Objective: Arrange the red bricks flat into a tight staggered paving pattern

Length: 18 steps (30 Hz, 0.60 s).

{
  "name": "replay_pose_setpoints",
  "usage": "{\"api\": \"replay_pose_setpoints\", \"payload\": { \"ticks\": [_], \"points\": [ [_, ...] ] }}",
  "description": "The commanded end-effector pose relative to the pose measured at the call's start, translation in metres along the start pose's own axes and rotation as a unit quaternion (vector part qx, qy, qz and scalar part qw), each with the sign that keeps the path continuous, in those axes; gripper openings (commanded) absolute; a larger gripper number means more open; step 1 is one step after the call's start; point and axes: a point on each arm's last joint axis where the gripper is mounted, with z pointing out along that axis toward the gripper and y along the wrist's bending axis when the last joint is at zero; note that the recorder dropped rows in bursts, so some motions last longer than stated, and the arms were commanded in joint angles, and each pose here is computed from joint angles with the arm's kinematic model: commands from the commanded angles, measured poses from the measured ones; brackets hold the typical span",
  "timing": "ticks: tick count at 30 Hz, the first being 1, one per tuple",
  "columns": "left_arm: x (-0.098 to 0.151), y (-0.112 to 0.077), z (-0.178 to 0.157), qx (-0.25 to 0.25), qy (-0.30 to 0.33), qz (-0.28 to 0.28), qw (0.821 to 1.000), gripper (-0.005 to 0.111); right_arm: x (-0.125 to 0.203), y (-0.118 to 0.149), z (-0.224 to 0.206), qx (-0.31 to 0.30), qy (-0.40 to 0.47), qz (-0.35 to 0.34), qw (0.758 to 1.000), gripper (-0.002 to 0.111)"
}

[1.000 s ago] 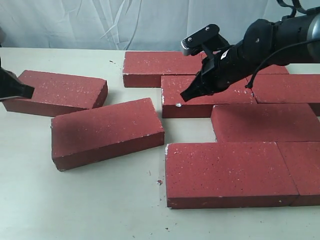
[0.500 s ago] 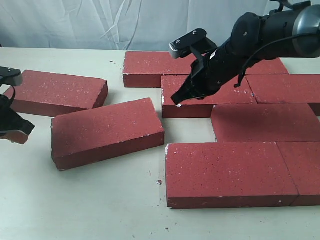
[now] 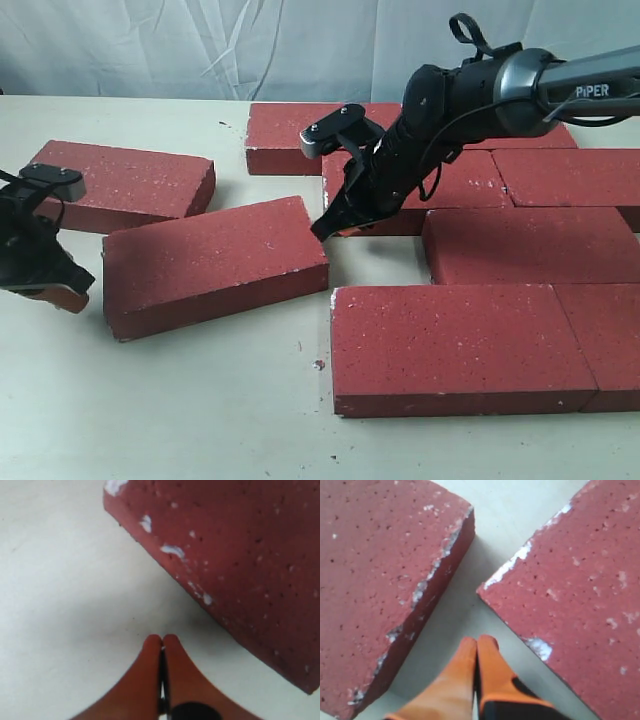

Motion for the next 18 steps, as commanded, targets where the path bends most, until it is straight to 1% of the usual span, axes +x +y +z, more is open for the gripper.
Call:
{"api": "replay_pose_setpoints", "payload": {
  "ticks": [1,4,6,8,11,15,18],
  "points": [
    [-0.007,-0.003,0.001,0.011,-0.024,0.015,1.0,0.0,-0.002,0.001,-0.002,-0.003,-0.004,0.001,1.0,-0.001],
    [-0.009,-0.004,0.001,0.02,-0.036,0.022,0.999,0.0,-0.002,0.0,0.001,-0.001,-0.005,0.002,1.0,-0.001],
    [-0.009,-0.004,0.001,0.02,-0.036,0.022,0.999,0.0,-0.001,-0.003,0.01,0.004,-0.006,0.003,1.0,-0.001],
    [-0.009,-0.004,0.001,0.018,-0.037,0.022,0.999,0.0,0.0,-0.002,0.016,-0.009,0.008,0.01,1.0,-0.001],
    [-0.01,-0.004,0.001,0.018,-0.04,0.022,0.999,0.0,-0.001,-0.001,0.016,-0.012,0.008,0.01,1.0,-0.001],
    [-0.011,-0.004,0.001,0.018,-0.049,0.03,0.998,0.0,-0.004,0.009,0.018,-0.015,0.006,-0.003,1.0,-0.001],
    [-0.013,-0.002,0.001,0.007,-0.057,0.029,0.998,0.0,-0.007,0.023,0.02,-0.022,0.007,-0.031,0.999,-0.001]
  ]
}}
